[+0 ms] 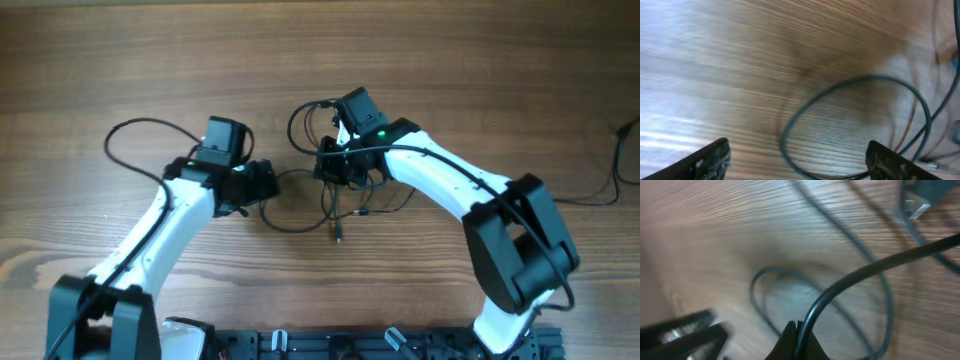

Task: Untangle cables

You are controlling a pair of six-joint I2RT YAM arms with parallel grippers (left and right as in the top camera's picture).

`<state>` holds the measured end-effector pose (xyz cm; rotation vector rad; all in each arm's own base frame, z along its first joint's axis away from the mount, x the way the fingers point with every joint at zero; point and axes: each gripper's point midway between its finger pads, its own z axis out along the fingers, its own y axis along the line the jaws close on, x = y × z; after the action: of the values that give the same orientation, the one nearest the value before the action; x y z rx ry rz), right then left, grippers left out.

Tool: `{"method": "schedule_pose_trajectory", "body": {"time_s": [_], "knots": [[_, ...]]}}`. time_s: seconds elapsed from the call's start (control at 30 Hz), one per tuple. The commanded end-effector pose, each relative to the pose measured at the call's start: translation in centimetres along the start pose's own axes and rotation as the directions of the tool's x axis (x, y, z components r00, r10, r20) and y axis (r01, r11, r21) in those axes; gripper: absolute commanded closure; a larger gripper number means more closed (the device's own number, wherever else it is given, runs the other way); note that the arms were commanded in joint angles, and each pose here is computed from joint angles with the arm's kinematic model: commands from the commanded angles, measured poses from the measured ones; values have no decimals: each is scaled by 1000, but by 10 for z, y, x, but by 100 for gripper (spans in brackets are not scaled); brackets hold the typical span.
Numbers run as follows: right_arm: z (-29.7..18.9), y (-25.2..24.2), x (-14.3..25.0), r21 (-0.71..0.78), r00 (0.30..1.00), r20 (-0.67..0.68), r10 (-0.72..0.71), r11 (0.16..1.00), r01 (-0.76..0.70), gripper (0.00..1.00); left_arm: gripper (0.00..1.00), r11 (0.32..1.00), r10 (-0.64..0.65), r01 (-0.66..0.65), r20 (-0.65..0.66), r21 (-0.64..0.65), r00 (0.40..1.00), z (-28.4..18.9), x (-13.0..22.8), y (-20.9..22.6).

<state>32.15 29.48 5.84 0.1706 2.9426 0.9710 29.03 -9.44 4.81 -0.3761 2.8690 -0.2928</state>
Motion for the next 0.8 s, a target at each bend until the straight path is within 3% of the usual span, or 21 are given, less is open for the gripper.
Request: {"method": "schedule_pose_trajectory", "body": {"time_s": [0.0, 0.13, 0.3, 0.43, 0.53, 0.63, 0.77], "knots": [[-55, 50, 4, -138, 979, 85, -186, 971, 197, 96, 14, 983, 182, -182, -20, 14, 983, 13, 5, -15], [-98, 70, 4, -142, 941, 205, -270, 943, 301, 96, 16, 972, 225, -225, -21, -61, 974, 28, 4, -9], [-151, 65, 0, -16, 885, 367, -287, 949, 314, 95, 21, 965, 224, -230, -57, -129, 973, 46, 7, 4], [-181, 57, 0, 57, 848, 448, -285, 955, 291, 96, 51, 965, 215, -224, -73, -136, 974, 58, 8, 6], [-201, 51, 2, 102, 821, 496, -282, 958, 268, 96, 94, 964, 213, -224, -89, -143, 973, 64, 11, 8], [-219, 36, 0, 173, 793, 546, -270, 963, 209, 96, 96, 963, 206, -219, -97, -159, 974, 64, 12, 12], [-251, -9, 3, 180, 775, 629, -58, 981, -73, 96, 96, 935, 3, -17, -42, -354, 999, 54, 5, 58]]}}
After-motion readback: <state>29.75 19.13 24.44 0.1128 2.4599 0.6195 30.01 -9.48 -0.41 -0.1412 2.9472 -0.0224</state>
